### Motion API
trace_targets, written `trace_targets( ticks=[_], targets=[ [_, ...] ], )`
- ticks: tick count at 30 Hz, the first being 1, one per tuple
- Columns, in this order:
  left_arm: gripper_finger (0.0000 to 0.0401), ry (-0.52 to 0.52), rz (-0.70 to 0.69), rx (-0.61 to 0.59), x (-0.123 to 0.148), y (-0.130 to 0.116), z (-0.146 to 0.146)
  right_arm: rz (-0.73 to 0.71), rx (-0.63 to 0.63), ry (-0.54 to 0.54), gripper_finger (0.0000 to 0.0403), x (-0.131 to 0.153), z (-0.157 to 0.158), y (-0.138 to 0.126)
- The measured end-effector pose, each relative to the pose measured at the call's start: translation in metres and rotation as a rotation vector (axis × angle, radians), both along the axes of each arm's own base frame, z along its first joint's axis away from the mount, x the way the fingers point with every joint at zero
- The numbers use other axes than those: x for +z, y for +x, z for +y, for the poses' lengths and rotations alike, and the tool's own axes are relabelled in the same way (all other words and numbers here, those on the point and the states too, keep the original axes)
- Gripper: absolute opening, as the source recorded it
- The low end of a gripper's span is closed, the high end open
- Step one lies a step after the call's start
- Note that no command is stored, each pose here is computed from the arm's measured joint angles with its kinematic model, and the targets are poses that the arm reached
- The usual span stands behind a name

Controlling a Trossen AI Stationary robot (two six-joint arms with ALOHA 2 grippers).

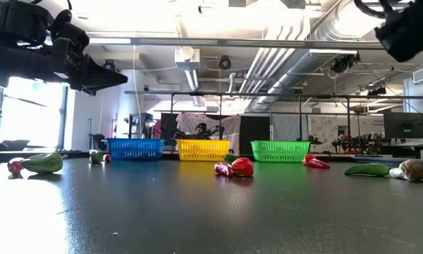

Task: Sort produce into baskets
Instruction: Put the brown mushroom into the blue bin

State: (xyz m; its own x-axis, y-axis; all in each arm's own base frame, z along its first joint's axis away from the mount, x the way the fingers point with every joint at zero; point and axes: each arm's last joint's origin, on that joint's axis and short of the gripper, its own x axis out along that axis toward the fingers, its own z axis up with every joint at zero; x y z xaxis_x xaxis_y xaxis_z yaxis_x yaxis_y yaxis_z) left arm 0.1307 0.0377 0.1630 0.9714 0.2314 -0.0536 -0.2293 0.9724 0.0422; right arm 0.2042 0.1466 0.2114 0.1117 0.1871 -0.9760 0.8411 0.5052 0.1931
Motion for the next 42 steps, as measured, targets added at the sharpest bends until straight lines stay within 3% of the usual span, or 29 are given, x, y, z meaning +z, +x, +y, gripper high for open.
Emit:
trace_targets(
  ticks=[5, 13, 18, 35, 38, 42],
  targets=[
    [0.0000, -0.002, 0.000, 0.000, 0.000, 0.000, 0.000, 0.042, 0.006, 0.012, 0.0015, -0.008, 0.003, 0.003],
    [0.0000, -0.008, -0.002, 0.000, 0.000, 0.000, 0.000, 0.091, 0.018, -0.011, 0.0107, -0.022, 0.007, 0.008],
    [0.0000, -0.009, 0.000, 0.000, 0.000, 0.000, 0.000, 0.153, 0.022, 0.001, 0.0132, -0.033, 0.010, 0.010],
    [0.0000, -0.018, 0.030, 0.000, -0.003, 0.000, 0.000, 0.151, 0.061, 0.000, 0.0132, -0.049, 0.016, 0.019],
    [0.0000, -0.018, 0.030, 0.001, -0.003, 0.000, 0.000, 0.154, 0.080, -0.004, 0.0111, -0.049, 0.015, 0.018],
    [0.0000, -0.025, 0.028, 0.001, -0.003, 0.000, 0.000, 0.147, 0.121, -0.006, 0.0045, -0.049, 0.015, 0.018]
  ],
)
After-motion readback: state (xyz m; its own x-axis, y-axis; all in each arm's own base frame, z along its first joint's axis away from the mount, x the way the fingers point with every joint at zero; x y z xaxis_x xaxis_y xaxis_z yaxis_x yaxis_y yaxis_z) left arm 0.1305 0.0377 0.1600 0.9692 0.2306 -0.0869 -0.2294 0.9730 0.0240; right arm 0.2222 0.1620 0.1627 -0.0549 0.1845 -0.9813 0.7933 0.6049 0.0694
